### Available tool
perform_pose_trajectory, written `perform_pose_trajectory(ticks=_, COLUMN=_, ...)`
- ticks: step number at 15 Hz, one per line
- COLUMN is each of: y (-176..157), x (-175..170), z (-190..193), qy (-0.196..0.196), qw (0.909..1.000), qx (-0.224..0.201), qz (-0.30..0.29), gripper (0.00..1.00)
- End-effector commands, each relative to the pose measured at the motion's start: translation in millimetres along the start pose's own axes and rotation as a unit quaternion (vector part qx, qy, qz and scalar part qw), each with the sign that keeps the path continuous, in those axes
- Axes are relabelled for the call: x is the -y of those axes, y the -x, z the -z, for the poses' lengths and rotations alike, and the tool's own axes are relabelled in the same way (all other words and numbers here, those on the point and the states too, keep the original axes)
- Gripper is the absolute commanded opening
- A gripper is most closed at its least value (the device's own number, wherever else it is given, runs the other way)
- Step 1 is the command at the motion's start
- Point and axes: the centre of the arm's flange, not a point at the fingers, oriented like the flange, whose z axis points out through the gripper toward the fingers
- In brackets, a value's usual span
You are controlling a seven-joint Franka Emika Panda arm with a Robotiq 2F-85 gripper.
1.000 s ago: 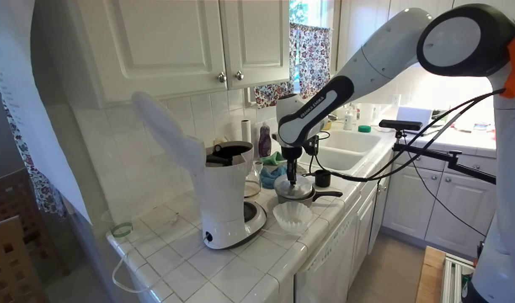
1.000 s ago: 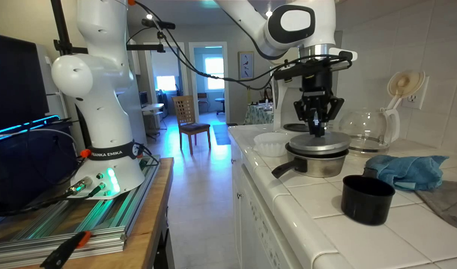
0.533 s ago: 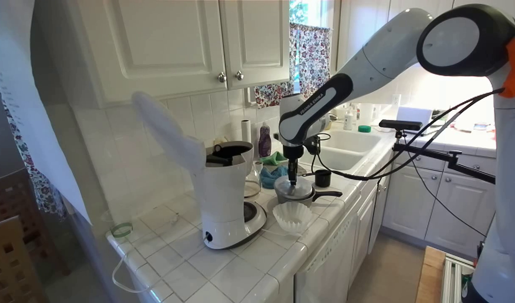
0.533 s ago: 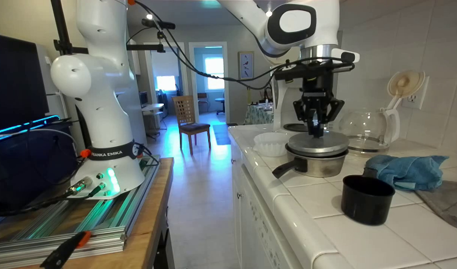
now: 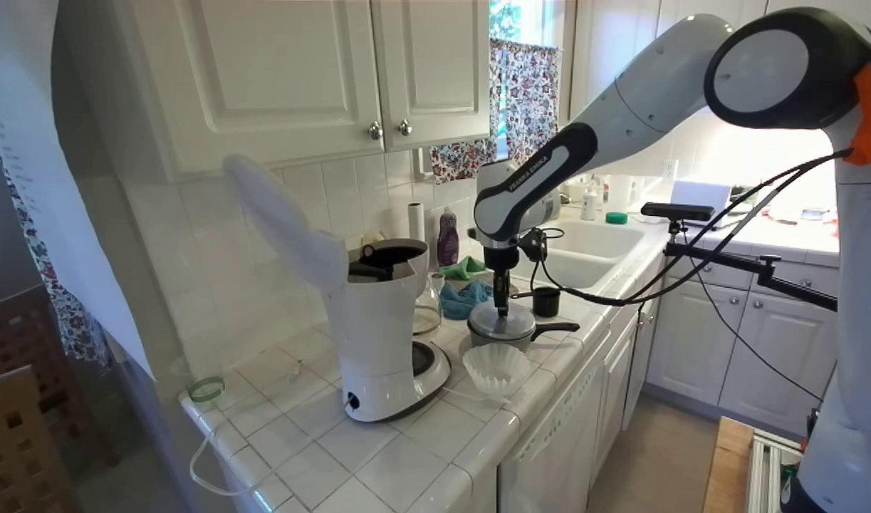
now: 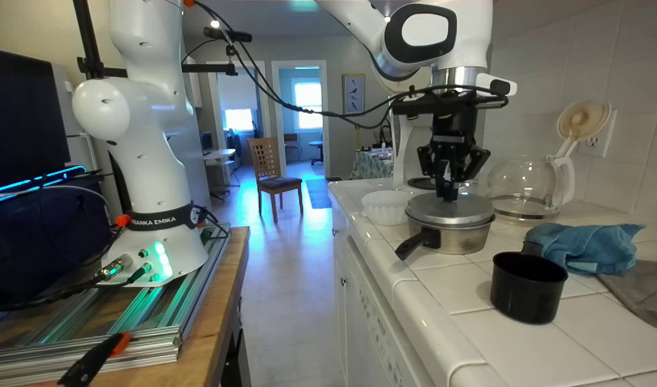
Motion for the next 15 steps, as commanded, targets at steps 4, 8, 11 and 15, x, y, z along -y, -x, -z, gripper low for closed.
perform_pose_trajectory(ticks=4, y=-3, x=-16, z=1, qy=-0.004, qw=0.9999, qx=0.001, qz=-0.015, gripper=0.51)
perform_pose_trajectory(ticks=8, y=-2, x=-19, z=13, qy=0.006, qw=0.9991, qx=-0.024, qz=-0.034, gripper=0.79)
perform_pose_trajectory(ticks=11, y=3, x=-20, z=28, qy=-0.004, qw=0.9950, qx=-0.058, qz=-0.082, gripper=0.98)
perform_pose_trajectory(ticks=15, y=6, x=-17, z=41, qy=-0.042, qw=0.9848, qx=-0.076, qz=-0.150, gripper=1.00)
